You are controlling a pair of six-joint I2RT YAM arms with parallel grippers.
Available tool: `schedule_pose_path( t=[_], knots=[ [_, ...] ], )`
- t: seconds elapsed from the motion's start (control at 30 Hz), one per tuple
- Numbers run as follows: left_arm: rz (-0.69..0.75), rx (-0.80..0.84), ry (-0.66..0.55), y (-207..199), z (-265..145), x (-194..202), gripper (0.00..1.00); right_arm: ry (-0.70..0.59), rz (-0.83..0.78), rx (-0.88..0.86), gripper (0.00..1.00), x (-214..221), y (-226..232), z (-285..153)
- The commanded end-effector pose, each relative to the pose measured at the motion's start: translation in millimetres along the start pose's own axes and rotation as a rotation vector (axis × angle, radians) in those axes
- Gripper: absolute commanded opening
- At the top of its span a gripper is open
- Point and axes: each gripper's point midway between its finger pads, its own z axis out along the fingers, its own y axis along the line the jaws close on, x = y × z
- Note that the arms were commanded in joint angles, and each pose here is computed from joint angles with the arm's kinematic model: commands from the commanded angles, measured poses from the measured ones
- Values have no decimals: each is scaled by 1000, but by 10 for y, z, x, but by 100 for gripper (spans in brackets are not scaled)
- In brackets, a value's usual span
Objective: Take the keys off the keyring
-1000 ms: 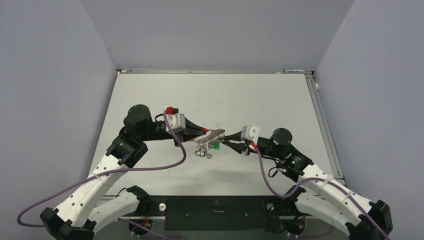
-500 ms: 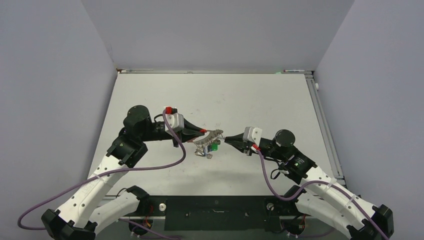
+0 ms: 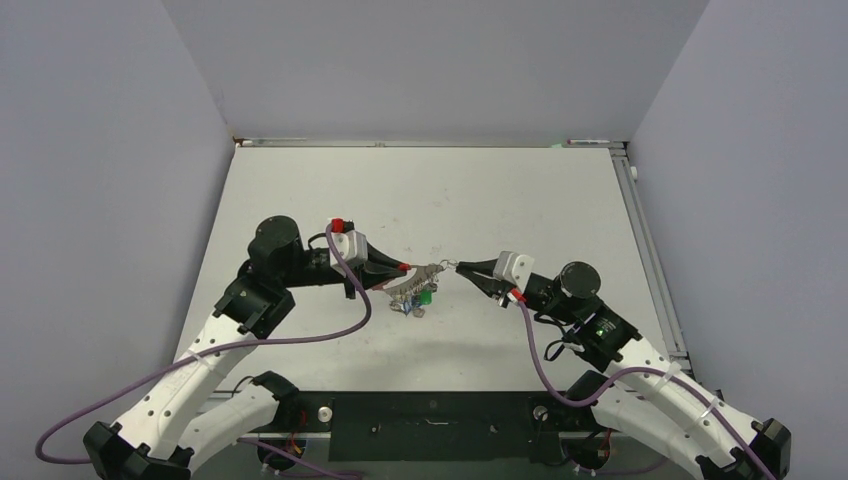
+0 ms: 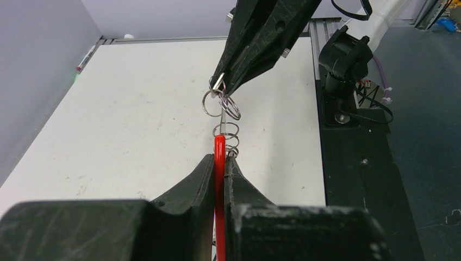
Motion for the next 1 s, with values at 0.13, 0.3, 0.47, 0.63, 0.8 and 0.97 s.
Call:
schedule_pose_path(
  t=[0.13,0.3,0.47,0.63,0.8,0.97],
  knots=[
    [108,-22,-36,-2,-61,-57,0,-92,-118,109,5,-416,-304,-28],
    [195,-24,-18,-35,-59,27,0,-110,-131,93,5,-474,-314,20],
    [329,-63,40,-52,22,162,0,-147,-127,28,5,-563,-239,101],
    [323,-142,82,69,44,246,0,-179,-138,16,5,-687,-244,109],
    [251,-188,109,148,54,343,0,-204,-146,1,5,-782,-213,81],
    [257,-174,106,111,53,381,0,-162,-150,11,5,-668,-227,89]
  ],
)
